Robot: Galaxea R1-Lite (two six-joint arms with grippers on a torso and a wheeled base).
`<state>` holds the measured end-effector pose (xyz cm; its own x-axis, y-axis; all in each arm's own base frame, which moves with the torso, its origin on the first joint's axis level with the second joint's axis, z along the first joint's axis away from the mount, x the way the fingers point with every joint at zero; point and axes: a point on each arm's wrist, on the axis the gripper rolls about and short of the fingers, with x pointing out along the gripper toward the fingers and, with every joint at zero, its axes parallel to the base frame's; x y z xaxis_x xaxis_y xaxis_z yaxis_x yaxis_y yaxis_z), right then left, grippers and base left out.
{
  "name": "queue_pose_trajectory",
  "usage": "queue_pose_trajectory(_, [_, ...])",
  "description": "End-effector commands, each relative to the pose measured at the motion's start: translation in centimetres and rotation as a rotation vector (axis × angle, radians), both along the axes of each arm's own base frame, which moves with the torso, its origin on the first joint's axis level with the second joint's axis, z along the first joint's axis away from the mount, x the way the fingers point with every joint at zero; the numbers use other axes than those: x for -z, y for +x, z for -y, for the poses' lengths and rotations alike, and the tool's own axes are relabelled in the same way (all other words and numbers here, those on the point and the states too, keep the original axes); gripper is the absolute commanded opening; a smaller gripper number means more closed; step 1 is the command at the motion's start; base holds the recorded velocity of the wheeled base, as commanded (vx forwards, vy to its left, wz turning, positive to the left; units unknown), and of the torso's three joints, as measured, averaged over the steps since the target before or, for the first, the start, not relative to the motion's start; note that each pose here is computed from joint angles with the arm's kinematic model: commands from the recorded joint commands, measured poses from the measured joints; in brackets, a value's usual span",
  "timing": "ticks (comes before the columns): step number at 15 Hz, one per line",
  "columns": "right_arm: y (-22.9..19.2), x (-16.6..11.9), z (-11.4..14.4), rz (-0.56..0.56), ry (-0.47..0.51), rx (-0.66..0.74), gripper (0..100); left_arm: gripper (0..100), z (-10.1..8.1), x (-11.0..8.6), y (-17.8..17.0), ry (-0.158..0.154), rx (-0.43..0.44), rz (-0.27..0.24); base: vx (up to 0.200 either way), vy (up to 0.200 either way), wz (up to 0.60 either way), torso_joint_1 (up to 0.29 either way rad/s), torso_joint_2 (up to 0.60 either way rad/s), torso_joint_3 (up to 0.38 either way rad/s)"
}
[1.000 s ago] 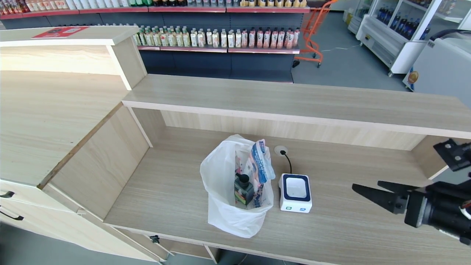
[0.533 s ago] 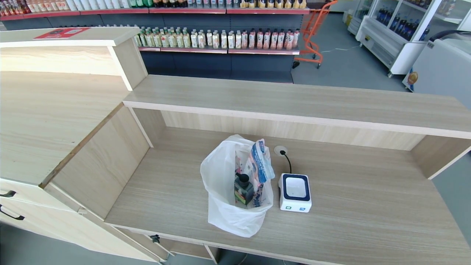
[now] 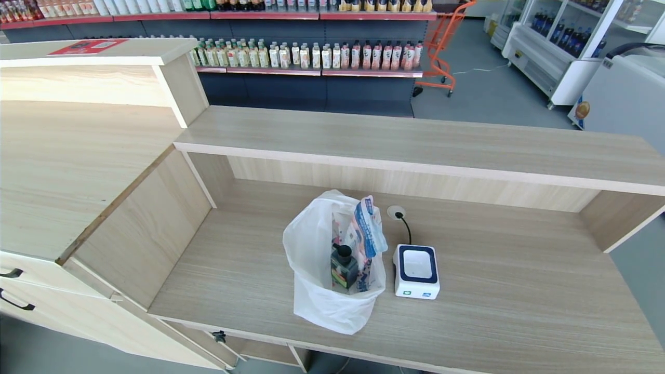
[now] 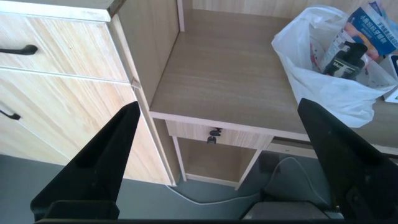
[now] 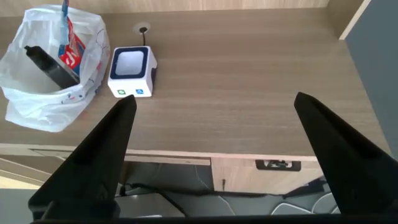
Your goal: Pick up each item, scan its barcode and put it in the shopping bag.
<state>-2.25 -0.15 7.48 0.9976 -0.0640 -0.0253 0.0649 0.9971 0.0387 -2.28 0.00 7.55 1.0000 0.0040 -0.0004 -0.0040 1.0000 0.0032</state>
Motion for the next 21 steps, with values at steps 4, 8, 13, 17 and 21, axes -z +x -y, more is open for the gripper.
queue_pose_trajectory(4, [-0.10,0.21,0.02,-0.014,0.008,0.008,0,100,0.00,0.00,0.00,0.000,-0.001,0.000,0.000,0.000,0.00,0.000,0.00,0.000])
queue_pose_trajectory(8, [-0.11,0.18,0.02,-0.014,0.008,0.008,0,100,0.00,0.00,0.00,0.000,-0.001,0.000,0.000,0.000,0.00,0.000,0.00,0.000])
queue_pose_trajectory(13, [-0.11,0.18,0.02,-0.014,0.008,0.008,0,100,0.00,0.00,0.01,-0.006,-0.001,-0.001,0.000,0.000,0.00,0.000,0.00,0.000])
queue_pose_trajectory(17, [-0.10,0.23,0.02,-0.016,0.008,0.008,0,100,0.00,0.00,0.00,0.004,0.001,0.000,0.000,-0.200,0.00,0.005,0.00,0.006])
queue_pose_trajectory(21, [-0.11,0.18,0.02,-0.014,0.008,0.008,0,100,0.00,0.00,0.01,0.000,0.001,-0.001,0.000,-0.100,0.00,0.001,0.00,0.001])
